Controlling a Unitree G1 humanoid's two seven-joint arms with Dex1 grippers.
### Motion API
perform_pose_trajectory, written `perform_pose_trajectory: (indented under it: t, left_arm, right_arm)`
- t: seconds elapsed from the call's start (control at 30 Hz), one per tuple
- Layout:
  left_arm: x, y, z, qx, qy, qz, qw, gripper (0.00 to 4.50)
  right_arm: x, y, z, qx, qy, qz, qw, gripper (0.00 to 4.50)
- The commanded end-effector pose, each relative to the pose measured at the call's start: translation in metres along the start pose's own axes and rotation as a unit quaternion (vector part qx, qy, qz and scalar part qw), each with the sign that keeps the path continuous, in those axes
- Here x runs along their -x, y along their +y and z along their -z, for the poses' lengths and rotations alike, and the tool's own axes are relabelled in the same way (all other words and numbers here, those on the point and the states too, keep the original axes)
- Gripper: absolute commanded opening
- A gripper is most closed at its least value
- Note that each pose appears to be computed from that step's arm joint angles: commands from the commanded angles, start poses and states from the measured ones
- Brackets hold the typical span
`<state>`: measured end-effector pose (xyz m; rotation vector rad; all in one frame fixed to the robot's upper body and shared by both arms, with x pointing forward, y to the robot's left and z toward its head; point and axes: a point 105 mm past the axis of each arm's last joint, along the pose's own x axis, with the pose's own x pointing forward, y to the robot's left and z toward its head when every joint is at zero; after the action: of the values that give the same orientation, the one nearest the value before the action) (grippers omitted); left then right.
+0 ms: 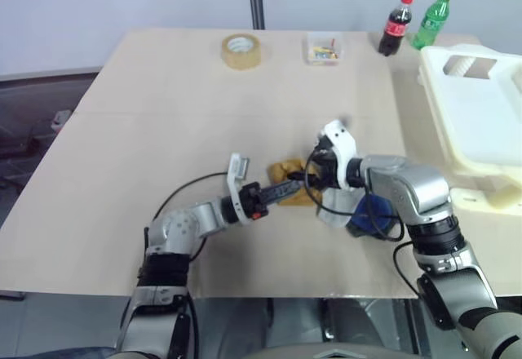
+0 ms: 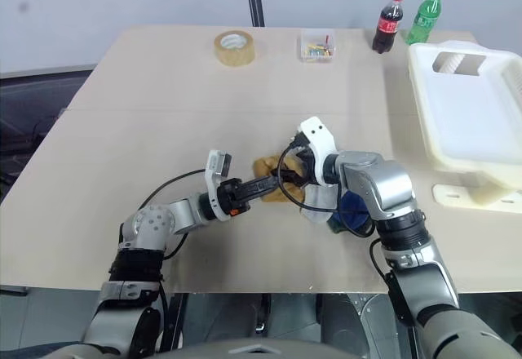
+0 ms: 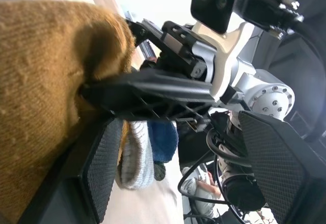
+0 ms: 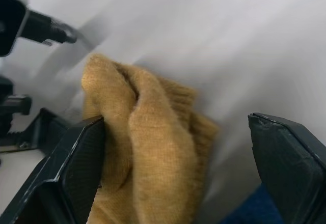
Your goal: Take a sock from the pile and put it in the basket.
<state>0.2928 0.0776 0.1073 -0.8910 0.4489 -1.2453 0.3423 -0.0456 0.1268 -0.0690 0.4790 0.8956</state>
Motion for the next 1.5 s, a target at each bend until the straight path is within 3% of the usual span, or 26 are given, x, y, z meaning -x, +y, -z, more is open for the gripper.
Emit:
perform_pose_trajectory:
  t: [0.03, 0.4, 0.73, 0.77, 1.03, 1.2, 1.37, 1.5]
  left_arm:
    - [0.003, -0.005, 0.0, -0.011, -0.005, 0.008, 1.0, 3.83]
    - [0.023, -0.007, 0.007, -0.038, 0.009, -0.002, 0.999, 3.83]
    - [0.044, -0.003, -0.002, -0.069, -0.016, -0.036, 0.997, 3.89]
    - [0.046, -0.002, -0.001, -0.07, -0.015, -0.04, 0.997, 3.89]
    - [0.047, -0.001, -0.003, -0.101, -0.024, -0.051, 0.993, 3.89]
    - [0.045, -0.01, -0.028, -0.238, -0.07, -0.072, 0.966, 3.89]
    - [0.054, -0.006, -0.008, -0.335, 0.028, -0.095, 0.937, 3.89]
    - [0.058, -0.009, -0.009, -0.373, 0.045, -0.103, 0.921, 3.89]
  right_arm:
    - [0.005, -0.005, 0.006, -0.008, 0.019, 0.006, 1.0, 4.5]
    - [0.004, 0.015, 0.029, 0.003, 0.067, -0.064, 0.996, 4.5]
    - [-0.005, 0.026, 0.038, 0.029, 0.081, -0.088, 0.992, 0.24]
    - [-0.005, 0.027, 0.039, 0.03, 0.082, -0.089, 0.992, 0.11]
    - [-0.009, 0.034, 0.036, 0.026, 0.075, -0.103, 0.992, 0.11]
    - [-0.008, 0.03, 0.03, 0.013, 0.066, -0.095, 0.993, 0.11]
    - [-0.009, 0.028, 0.022, -0.008, 0.049, -0.091, 0.995, 0.11]
    - [-0.011, 0.027, 0.011, -0.02, 0.026, -0.088, 0.996, 0.11]
